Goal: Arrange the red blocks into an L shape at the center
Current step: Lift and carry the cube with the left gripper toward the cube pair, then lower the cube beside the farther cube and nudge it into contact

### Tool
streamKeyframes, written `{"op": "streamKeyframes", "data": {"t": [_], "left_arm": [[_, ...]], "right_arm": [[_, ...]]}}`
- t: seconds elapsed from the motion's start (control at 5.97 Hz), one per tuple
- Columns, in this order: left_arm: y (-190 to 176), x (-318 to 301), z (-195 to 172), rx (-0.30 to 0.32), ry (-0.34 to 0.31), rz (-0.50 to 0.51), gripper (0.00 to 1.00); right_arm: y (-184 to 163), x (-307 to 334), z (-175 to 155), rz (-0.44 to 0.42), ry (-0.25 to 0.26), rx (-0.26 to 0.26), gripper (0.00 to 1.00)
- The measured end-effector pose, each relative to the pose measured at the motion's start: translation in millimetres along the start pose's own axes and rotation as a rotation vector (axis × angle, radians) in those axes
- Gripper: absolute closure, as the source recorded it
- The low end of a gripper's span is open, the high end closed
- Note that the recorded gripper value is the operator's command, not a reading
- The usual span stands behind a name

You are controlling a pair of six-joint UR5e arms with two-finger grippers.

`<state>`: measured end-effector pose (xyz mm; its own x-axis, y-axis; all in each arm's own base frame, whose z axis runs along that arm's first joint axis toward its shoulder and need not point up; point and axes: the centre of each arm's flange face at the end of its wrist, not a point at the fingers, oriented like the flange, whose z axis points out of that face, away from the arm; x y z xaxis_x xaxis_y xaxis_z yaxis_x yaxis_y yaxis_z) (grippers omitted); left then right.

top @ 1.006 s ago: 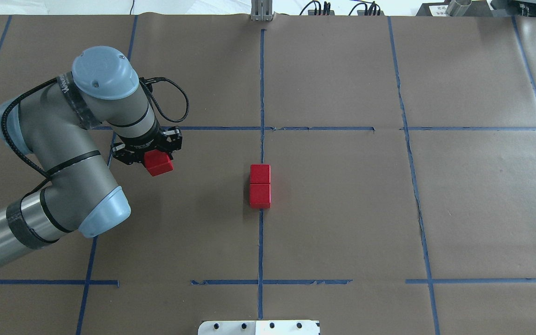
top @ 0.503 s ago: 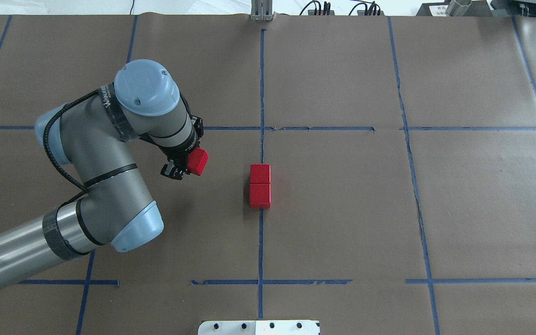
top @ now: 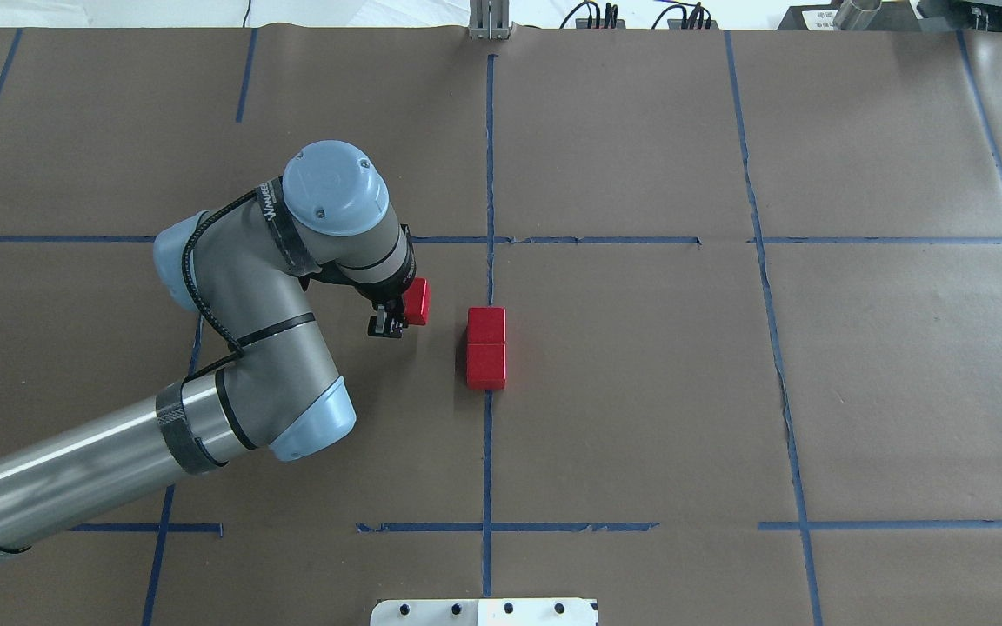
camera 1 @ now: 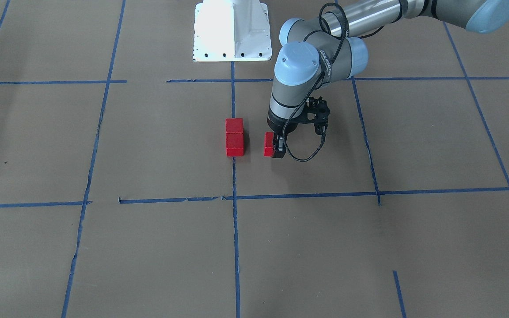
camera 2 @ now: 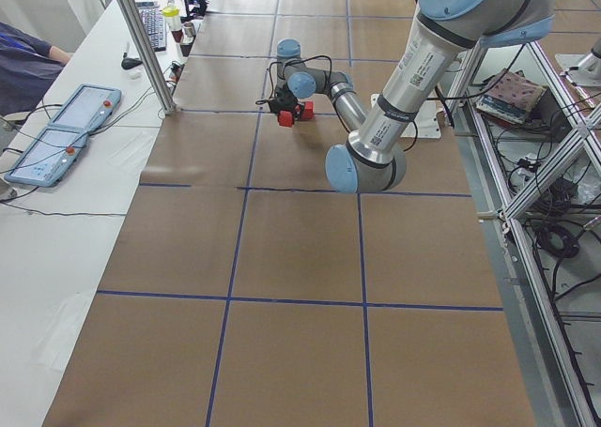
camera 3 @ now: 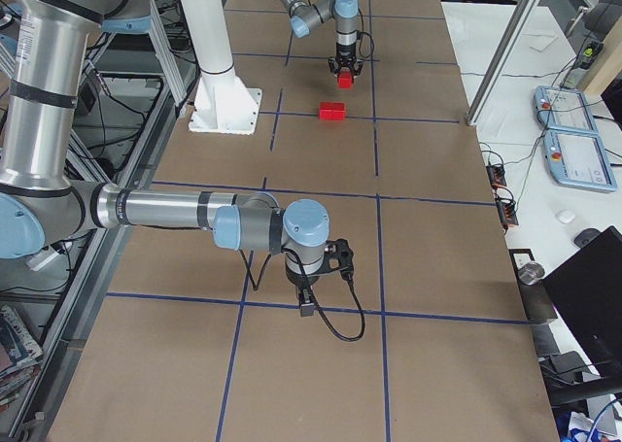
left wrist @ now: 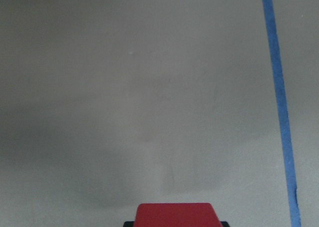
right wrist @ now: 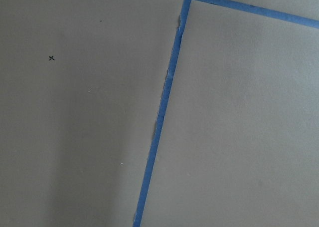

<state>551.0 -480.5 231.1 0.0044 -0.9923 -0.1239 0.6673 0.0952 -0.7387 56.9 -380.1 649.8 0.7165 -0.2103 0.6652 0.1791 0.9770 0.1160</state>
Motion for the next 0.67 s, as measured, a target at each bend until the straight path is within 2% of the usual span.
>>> {"op": "streamKeyframes", "data": {"t": [0.67], "left_arm": [[38.9,4.2,17.3,0.007,-0.024,-0.076,0.87]], "right_arm": [[0.3,0.4,0.4,0.001,0.001,-0.001,0.00]]}}
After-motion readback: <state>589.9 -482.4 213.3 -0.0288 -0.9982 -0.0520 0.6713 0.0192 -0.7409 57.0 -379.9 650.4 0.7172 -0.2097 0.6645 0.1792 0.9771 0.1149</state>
